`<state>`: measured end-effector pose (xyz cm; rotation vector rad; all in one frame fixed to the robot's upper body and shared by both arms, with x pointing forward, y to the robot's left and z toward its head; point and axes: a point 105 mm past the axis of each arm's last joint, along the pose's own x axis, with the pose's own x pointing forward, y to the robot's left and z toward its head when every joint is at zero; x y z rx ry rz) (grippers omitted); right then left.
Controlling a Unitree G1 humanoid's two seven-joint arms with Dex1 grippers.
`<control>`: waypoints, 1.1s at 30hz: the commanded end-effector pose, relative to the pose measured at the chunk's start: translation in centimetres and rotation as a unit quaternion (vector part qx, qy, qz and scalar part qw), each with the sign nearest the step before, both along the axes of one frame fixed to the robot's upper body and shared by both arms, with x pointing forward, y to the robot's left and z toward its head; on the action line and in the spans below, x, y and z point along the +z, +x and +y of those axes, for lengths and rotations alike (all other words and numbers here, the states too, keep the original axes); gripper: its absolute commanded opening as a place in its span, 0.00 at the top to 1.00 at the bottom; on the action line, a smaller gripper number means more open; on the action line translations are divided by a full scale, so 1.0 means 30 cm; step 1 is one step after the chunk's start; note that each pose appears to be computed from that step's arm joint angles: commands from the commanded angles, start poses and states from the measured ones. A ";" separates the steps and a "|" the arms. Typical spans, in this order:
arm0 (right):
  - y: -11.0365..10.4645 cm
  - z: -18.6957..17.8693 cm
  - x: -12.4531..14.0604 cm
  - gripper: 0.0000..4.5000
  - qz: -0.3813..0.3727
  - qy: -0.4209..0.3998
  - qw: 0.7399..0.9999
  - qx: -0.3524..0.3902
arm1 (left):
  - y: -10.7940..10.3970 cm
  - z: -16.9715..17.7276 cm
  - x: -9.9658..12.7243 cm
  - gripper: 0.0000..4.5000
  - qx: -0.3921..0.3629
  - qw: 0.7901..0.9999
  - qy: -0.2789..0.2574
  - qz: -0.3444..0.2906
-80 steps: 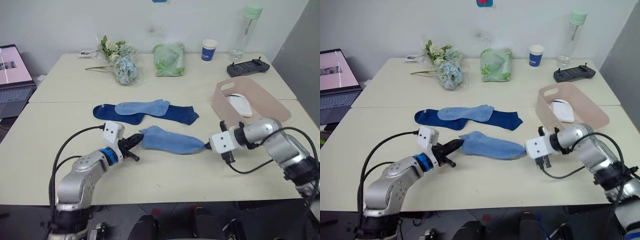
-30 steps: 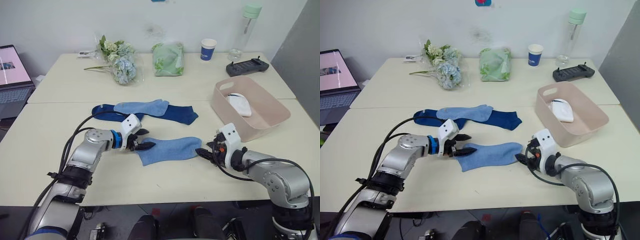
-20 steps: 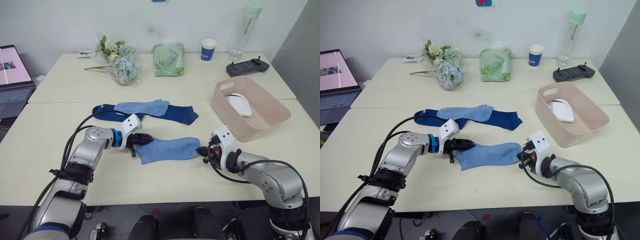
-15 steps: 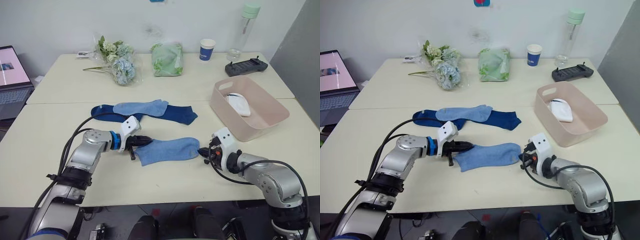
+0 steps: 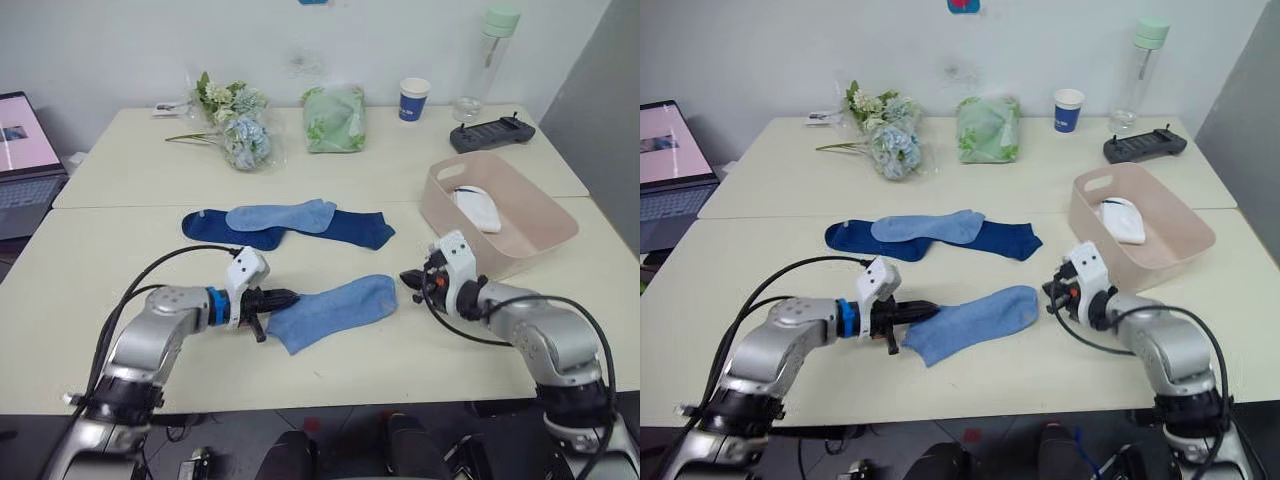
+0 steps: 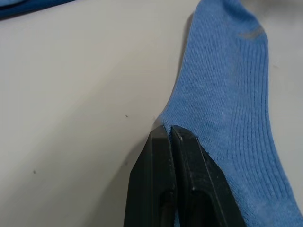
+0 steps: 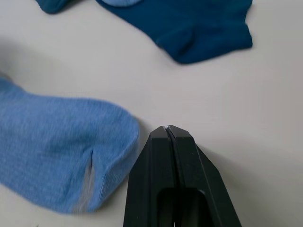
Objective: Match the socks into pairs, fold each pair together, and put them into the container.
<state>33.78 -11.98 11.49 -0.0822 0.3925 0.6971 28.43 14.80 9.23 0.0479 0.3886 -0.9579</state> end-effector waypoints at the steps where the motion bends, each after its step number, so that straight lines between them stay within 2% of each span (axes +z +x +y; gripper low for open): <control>1: 0.033 -0.011 0.047 1.00 -0.028 -0.009 0.999 0.011 | -0.043 -0.017 0.042 0.99 0.018 1.000 -0.001 -0.024; 2: 0.028 -0.012 0.054 1.00 -0.025 -0.004 1.000 0.018 | -0.051 -0.017 0.039 0.99 0.027 0.999 0.001 -0.025; 5: 0.000 -0.017 0.064 0.87 -0.021 -0.002 0.999 0.027 | -0.055 -0.013 0.037 1.00 0.055 0.998 -0.006 -0.022; 10: -0.069 -0.006 0.050 0.50 -0.003 -0.002 0.999 0.042 | -0.084 -0.034 0.022 1.00 0.064 0.998 -0.016 -0.010; 16: -0.106 0.014 0.020 0.50 0.021 0.013 0.999 0.023 | -0.085 -0.040 0.016 1.00 0.068 0.998 -0.017 -0.009; 19: -0.147 0.044 -0.037 0.50 0.039 0.001 0.999 0.032 | -0.075 -0.040 0.020 1.00 0.067 0.998 -0.017 -0.011; 22: -0.157 0.055 -0.056 0.50 0.042 -0.003 0.999 0.033 | -0.071 -0.041 0.023 1.00 0.061 0.998 -0.013 -0.013; 25: -0.141 0.056 -0.056 0.63 0.038 0.006 0.999 0.017 | -0.064 -0.038 0.028 1.00 0.061 0.998 -0.013 -0.014; 30: -0.122 0.067 -0.041 1.00 0.031 0.022 0.999 0.011 | -0.067 -0.041 0.027 1.00 0.057 0.998 -0.013 -0.012; 33: -0.113 0.061 -0.030 1.00 0.026 0.022 0.999 0.008 | -0.071 -0.033 0.021 1.00 0.064 0.998 -0.012 -0.008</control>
